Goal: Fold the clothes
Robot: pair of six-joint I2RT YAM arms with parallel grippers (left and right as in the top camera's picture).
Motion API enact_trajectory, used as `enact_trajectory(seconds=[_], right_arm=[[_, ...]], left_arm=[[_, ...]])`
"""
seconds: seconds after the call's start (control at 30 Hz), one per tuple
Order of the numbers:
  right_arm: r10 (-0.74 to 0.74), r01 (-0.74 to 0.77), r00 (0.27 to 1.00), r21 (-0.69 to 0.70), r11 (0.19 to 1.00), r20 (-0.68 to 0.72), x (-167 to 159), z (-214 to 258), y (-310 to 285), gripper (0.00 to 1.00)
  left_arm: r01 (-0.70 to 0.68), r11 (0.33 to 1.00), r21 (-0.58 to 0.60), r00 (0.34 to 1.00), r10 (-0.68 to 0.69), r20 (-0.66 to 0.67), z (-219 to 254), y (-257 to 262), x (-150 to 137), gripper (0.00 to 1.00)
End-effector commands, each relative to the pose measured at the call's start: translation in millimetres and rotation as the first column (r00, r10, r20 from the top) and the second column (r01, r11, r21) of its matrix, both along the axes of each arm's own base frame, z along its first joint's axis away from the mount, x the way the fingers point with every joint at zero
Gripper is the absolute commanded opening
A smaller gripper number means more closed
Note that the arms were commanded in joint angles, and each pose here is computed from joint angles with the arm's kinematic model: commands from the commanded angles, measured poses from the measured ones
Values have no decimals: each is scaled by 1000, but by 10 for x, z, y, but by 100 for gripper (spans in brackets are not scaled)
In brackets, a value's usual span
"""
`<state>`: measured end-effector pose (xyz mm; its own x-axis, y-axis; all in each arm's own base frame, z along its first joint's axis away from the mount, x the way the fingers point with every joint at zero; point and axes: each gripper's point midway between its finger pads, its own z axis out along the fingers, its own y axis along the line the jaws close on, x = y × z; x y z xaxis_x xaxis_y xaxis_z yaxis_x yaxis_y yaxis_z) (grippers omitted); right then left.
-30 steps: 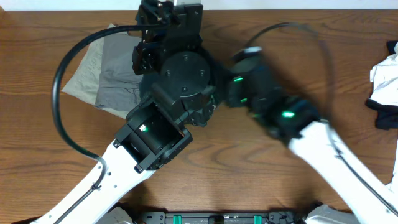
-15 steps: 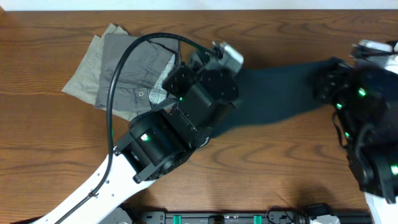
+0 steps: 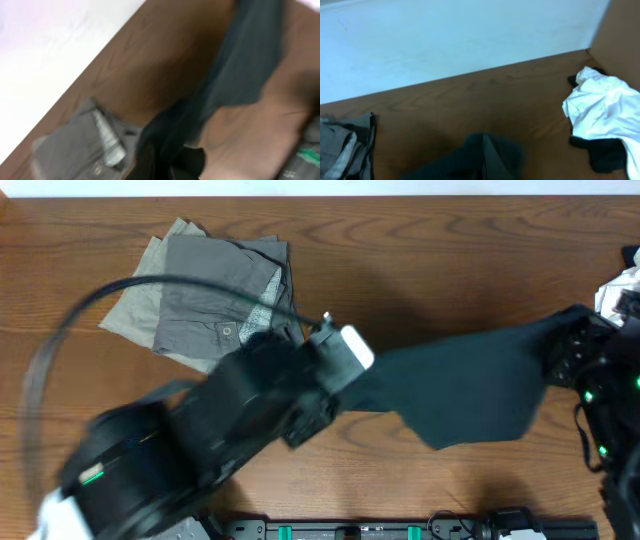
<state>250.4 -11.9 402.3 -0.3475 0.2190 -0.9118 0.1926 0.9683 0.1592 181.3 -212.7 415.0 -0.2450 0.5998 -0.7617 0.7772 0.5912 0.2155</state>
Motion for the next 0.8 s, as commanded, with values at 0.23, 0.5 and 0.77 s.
enact_trajectory(seconds=[0.23,0.5,0.77], right_arm=[[-1,1,1000,-12,1000,-13,-389,240,-51,1],[27,-27,986,5,1000,-167,-57,-172,41,1],[-52,38,939,-48,998,-339,987,-922,-8,1]], left_arm=[[35,995,-94,997,-41,-62,255,56,-298,6],[-135,983,121,986,146,-80,-217,-112,346,6],[-239,958,160,947,267,-181,-1058,-389,1836,6]])
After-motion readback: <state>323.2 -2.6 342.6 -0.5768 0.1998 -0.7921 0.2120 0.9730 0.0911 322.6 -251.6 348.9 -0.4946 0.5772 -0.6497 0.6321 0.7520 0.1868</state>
